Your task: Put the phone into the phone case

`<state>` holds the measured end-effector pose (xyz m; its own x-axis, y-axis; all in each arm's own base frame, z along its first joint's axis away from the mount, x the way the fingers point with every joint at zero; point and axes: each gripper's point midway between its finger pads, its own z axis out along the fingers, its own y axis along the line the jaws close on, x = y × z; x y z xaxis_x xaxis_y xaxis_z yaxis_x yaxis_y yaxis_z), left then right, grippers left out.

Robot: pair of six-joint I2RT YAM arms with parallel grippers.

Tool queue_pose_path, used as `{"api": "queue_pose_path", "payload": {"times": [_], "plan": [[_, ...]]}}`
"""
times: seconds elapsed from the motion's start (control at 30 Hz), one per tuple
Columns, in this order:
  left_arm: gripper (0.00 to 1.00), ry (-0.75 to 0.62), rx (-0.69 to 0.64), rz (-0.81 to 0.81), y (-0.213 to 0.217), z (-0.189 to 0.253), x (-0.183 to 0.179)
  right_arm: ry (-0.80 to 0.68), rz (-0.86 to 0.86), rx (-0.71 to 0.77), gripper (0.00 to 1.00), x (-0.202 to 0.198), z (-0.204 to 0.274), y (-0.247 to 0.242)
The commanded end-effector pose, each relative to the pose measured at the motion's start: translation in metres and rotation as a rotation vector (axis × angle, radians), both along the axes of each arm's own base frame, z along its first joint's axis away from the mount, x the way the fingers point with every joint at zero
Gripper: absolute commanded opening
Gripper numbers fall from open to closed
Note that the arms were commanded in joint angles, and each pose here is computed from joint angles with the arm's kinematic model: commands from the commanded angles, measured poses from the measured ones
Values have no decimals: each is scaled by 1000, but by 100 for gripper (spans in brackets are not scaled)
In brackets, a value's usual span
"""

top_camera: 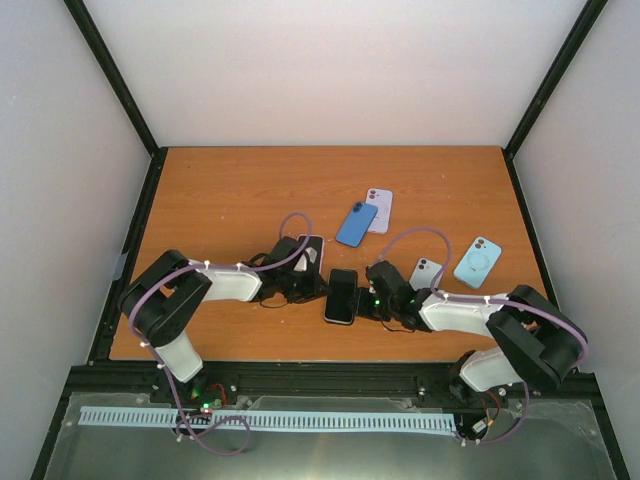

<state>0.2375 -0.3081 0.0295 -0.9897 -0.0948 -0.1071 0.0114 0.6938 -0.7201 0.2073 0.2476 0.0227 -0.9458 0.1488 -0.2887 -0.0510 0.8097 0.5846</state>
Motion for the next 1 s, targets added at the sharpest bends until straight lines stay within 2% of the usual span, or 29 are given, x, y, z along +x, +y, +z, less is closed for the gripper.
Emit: {"api": "queue_pose_path", "payload": {"times": [0.0, 0.13, 0.3, 0.73, 0.97], "plan": [[30, -36, -1, -27, -11, 17, -9, -12, 10, 28, 29, -4, 7, 2], [43, -42, 40, -6, 3, 20, -16, -10, -16, 48, 34, -8, 13, -3], [44, -28, 45, -16, 10, 16, -25, 33, -37, 86, 37, -16, 7, -4], [14, 29, -31, -75, -1, 1, -39, 64, -68, 153, 37, -15, 4, 3], [9, 47, -54, -102, -10, -2, -45, 33, -50, 276, 36, -11, 34, 19]]}}
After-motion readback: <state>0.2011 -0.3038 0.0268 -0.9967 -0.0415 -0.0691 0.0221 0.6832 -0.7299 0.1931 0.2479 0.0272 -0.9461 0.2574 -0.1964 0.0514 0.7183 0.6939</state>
